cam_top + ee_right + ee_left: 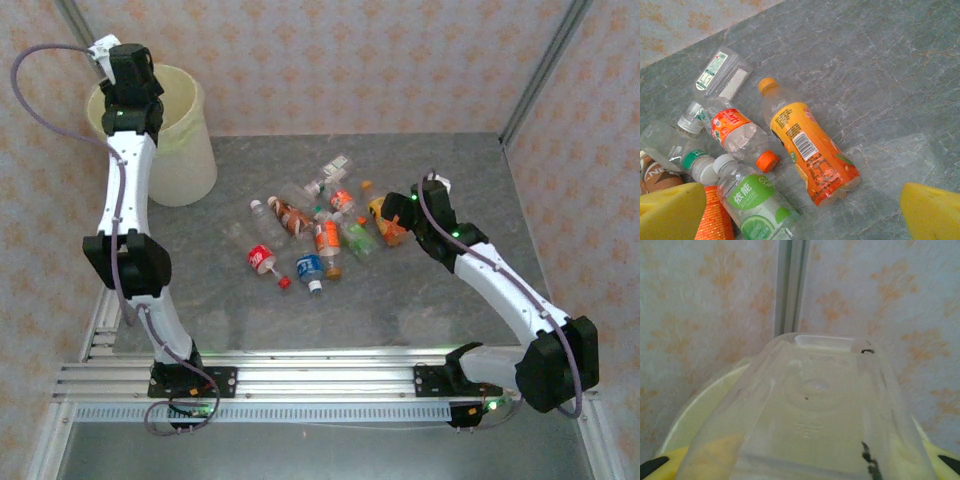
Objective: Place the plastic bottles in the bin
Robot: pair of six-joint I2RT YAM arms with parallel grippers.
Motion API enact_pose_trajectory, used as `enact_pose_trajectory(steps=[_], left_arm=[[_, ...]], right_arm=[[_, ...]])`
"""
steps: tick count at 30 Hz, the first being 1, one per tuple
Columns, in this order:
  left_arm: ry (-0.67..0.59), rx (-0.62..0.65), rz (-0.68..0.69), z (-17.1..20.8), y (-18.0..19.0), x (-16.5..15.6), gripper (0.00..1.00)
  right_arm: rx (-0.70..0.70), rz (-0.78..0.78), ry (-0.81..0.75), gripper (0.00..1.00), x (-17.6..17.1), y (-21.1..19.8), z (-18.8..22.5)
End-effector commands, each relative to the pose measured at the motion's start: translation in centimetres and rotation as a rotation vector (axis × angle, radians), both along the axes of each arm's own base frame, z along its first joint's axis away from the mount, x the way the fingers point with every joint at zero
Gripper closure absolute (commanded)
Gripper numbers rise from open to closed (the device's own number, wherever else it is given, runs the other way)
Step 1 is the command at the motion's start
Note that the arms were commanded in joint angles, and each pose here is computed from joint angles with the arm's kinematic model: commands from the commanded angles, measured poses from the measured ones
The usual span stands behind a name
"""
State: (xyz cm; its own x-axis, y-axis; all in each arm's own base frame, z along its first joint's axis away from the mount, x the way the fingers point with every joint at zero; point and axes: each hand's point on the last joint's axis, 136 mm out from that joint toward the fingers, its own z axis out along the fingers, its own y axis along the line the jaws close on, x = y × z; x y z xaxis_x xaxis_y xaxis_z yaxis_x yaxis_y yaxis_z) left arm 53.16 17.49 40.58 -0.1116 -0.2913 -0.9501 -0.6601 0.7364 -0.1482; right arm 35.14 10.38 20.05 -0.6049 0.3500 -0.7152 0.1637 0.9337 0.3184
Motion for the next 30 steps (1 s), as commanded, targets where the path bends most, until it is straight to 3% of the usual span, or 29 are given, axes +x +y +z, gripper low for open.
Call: enact_pose_trajectory(steps=[1,7,16,24,30], left_arm=[[0.053,-0.09,-0.007,-1.1,-0.2,-0.7,0.49],[0.067,-0.157,-0.061,-0.6,-1.4,-0.6,0.19],[-0.018,-0.243,-0.233,2.1,-4.6,-0.6,0.0],[-0.058,-0.359,-0.428,3.3,-9.6,-0.9,0.0],[-0.064,-0.362,-0.539,4.4,-14.6,-3.9,0.0]], right_arm=[[-0.04,-0.015,0.004,0.01,-0.5,-1.0,-0.1],[-0.073,0.097,0.04,0.01,-0.5,0.4,-0.9],[-0.198,0.234,0.162,0.01,-1.1,0.8,-3.6],[-0.109,0.421,0.196,0.06,-2.0,3.9,-4.5],[-0.068,0.588,0.2,0.13,-3.5,7.3,-5.2]])
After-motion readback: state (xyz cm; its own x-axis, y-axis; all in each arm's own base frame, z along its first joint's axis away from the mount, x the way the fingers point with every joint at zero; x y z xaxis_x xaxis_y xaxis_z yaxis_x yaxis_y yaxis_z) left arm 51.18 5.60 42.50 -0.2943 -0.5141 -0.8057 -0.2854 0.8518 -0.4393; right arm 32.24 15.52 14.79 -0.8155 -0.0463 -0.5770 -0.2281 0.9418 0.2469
